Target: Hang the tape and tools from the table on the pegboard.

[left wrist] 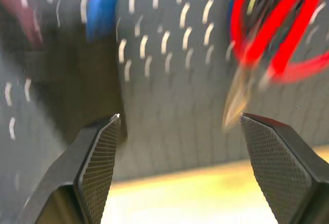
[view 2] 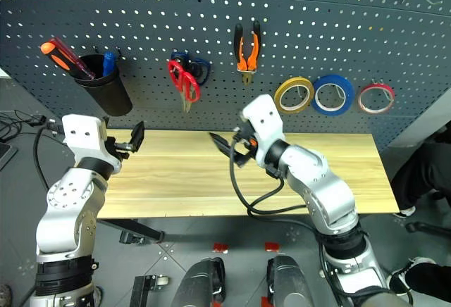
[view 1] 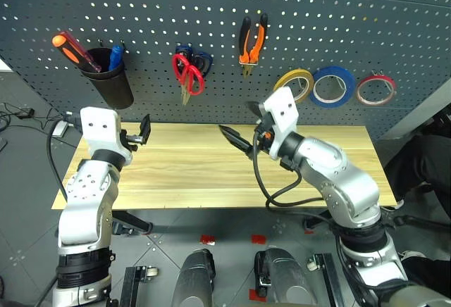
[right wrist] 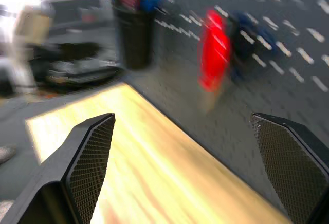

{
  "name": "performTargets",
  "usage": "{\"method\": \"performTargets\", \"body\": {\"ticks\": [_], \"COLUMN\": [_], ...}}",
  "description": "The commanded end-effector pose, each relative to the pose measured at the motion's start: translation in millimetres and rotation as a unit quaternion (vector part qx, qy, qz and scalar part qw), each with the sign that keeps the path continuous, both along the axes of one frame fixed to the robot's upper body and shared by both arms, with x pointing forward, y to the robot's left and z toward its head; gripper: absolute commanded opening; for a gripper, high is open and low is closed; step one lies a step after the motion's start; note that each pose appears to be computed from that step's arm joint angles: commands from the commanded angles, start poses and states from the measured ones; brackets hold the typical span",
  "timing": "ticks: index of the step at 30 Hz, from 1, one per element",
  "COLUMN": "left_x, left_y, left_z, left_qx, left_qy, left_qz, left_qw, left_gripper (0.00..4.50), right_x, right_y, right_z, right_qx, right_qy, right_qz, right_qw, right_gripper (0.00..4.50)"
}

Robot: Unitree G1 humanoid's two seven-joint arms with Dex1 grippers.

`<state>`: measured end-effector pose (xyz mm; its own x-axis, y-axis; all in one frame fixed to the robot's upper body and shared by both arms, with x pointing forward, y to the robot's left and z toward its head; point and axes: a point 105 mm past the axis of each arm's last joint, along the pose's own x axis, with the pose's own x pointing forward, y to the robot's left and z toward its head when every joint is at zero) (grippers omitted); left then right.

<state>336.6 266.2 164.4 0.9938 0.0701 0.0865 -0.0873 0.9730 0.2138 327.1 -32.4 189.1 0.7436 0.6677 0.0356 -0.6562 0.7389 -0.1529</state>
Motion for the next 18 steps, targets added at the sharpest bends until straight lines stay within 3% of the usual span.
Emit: {"method": "performTargets", "body": {"ticks": [1, 6, 11, 14, 18], "left_x": [-3, -5, -5, -6, -11], "left_y": [9, 20, 29, 30, 34], "left_z": [-1, -15, -30, -44, -53], "left_qx": [-0.014, -0.028, -0.057, -0.078, -0.058], "left_qy": [-0.002, 0.001, 0.002, 0.015, 0.015], "left_qz": [0.024, 0.034, 0.053, 0.064, 0.081], "left_qw": [1.000, 0.999, 0.997, 0.995, 0.995], "left_gripper": [3.91, 3.91, 3.91, 3.91, 3.91], "right_x": [17, 17, 22, 24, 24], "right_y": [-44, -82, -134, -154, -162], "right_z": [-14, -54, -98, -115, -129], "right_qx": [0.011, 0.004, 0.030, 0.012, -0.001], "right_qy": [-0.043, -0.070, -0.005, 0.007, 0.020], "right_qz": [-0.131, -0.198, -0.288, -0.314, -0.316], "right_qw": [0.990, 0.978, 0.957, 0.949, 0.949], "right_gripper": [4.50, 4.50, 4.50, 4.50, 4.50]}}
